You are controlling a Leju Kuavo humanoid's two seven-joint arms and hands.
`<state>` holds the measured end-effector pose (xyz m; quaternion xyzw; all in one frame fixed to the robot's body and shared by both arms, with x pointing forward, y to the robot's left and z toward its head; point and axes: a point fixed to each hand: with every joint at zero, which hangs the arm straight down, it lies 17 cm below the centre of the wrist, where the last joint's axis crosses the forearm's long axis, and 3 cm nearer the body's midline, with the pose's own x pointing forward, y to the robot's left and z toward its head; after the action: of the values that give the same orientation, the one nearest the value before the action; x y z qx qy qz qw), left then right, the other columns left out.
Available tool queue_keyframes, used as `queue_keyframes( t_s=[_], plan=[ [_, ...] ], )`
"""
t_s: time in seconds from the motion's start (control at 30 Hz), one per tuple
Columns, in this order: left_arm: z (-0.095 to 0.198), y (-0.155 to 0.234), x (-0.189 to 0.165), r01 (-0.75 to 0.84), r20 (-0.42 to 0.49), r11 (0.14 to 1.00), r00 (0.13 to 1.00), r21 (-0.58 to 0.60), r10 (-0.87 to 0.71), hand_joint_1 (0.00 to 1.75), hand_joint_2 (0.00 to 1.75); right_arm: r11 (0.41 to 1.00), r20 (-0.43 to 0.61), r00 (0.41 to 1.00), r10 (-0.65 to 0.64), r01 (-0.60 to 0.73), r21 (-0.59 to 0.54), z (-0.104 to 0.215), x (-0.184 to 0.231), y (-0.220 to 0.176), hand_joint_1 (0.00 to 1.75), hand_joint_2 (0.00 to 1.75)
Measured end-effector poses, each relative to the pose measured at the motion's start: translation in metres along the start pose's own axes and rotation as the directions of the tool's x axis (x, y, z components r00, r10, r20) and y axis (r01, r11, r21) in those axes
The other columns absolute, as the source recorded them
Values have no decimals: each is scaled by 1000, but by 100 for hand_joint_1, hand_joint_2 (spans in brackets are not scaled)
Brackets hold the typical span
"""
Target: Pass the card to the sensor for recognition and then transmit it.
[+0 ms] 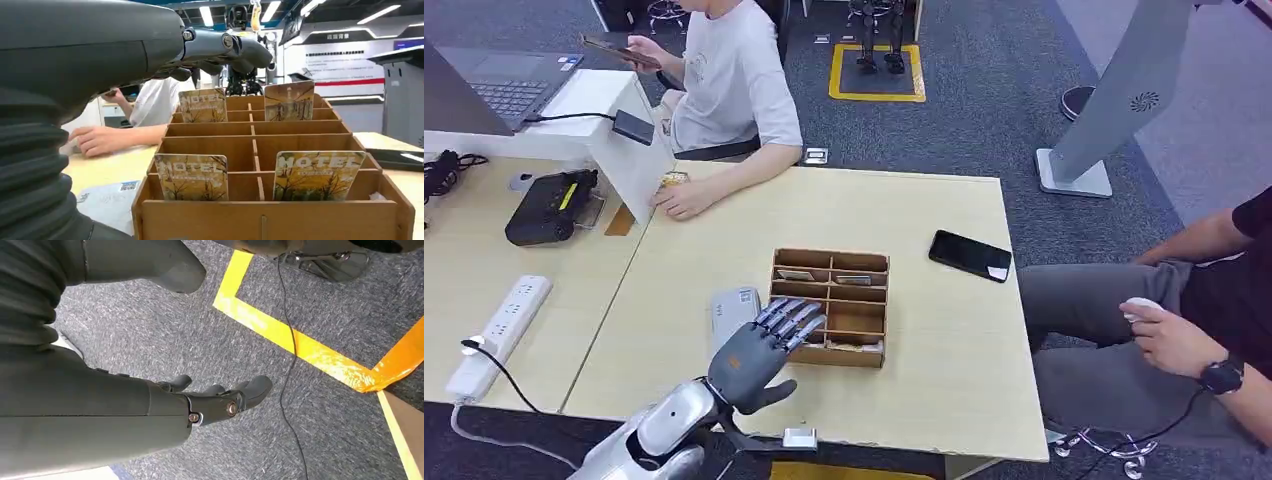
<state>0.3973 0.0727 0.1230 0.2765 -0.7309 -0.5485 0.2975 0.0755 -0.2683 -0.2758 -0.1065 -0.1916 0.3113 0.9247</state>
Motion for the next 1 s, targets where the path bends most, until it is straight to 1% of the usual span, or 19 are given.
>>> queue_keyframes(
  t_s=[0.33,0.57,1.0],
  plan=[
    [0,-12,-4,-12,-33,999,999,-38,11,0,175,1000,0,1000,-2,2,-5,0,0,-1,0,175],
    [0,-16,-14,-19,-78,999,997,-48,15,0,175,1000,-3,1000,-6,6,-6,0,0,-1,0,175],
    [2,-17,-27,-22,-119,998,993,-50,16,0,175,1000,-2,1000,-7,7,-10,0,2,1,0,175]
  ],
)
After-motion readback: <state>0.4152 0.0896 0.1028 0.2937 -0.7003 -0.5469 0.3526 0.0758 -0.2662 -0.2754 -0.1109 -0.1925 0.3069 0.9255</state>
